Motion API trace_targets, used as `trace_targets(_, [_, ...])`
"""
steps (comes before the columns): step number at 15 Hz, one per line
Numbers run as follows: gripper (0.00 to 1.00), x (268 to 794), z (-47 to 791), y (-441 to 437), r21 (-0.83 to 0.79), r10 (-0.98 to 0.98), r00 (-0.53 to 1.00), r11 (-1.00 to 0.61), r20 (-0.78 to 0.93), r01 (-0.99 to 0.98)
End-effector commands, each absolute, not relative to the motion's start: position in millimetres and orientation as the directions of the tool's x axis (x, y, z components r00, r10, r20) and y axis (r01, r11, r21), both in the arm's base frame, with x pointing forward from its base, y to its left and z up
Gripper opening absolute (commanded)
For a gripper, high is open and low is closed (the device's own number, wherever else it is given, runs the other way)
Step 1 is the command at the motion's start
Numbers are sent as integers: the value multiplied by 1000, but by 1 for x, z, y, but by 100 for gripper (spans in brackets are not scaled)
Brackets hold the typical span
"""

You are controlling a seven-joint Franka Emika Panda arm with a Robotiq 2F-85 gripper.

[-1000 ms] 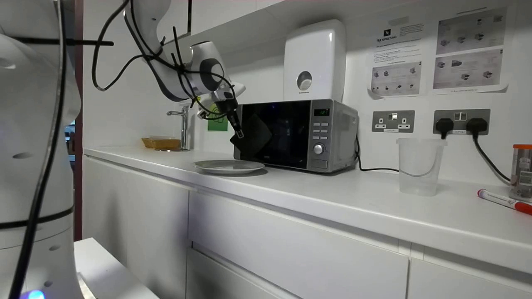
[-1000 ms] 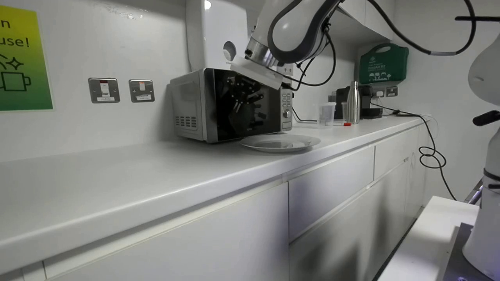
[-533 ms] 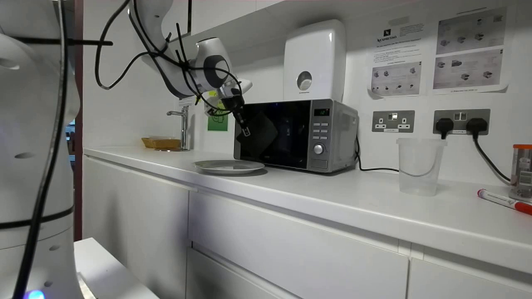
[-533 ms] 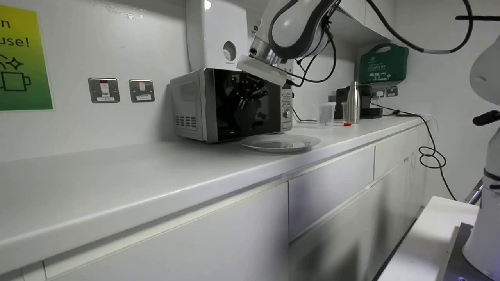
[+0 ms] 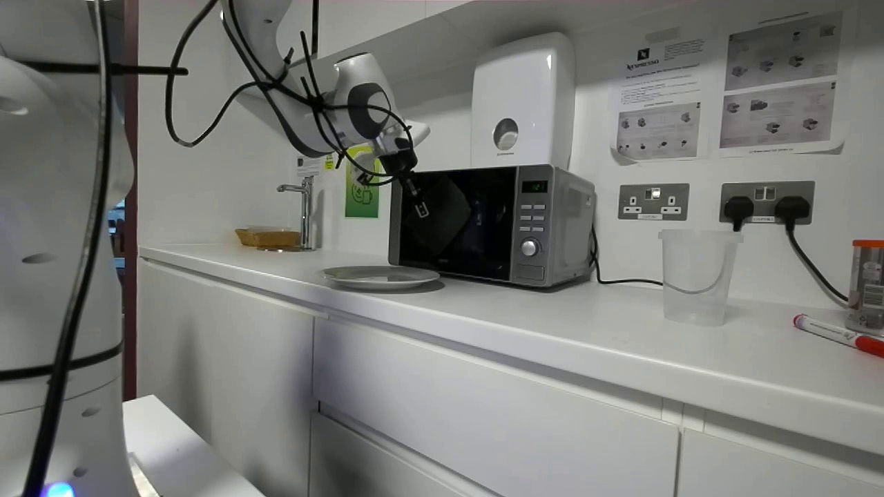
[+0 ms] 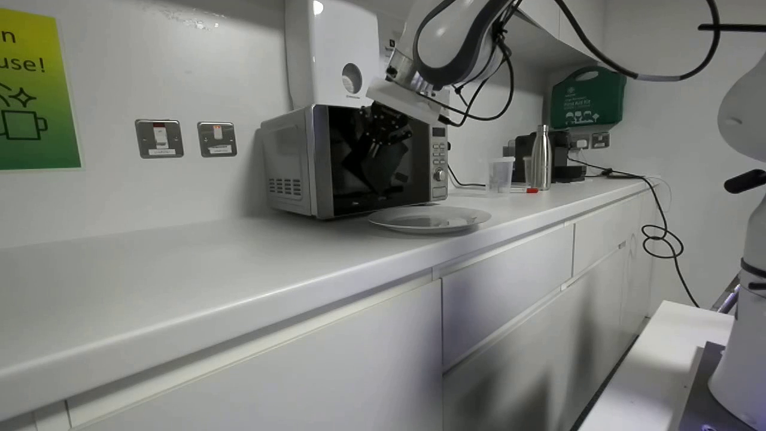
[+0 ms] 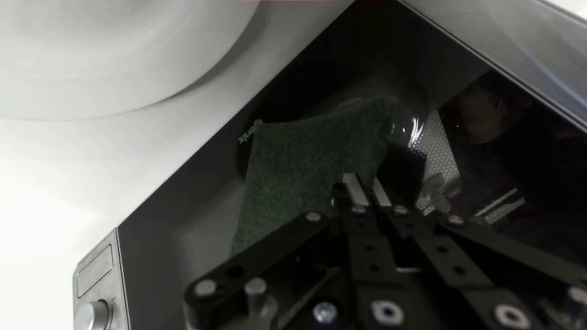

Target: Pick up the cloth from the counter and use it to wipe the microwave door

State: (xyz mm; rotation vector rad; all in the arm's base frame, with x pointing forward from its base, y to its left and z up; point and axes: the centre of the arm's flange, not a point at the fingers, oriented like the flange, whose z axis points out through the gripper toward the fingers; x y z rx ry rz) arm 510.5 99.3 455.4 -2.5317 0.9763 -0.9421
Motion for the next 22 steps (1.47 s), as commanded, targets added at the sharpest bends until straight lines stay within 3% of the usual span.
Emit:
trace_targets(1, [1, 516, 466, 80, -448, -663, 532, -749, 527, -489])
trace_targets(22, [1, 522, 480, -42, -421, -715, 378, -670, 588, -612])
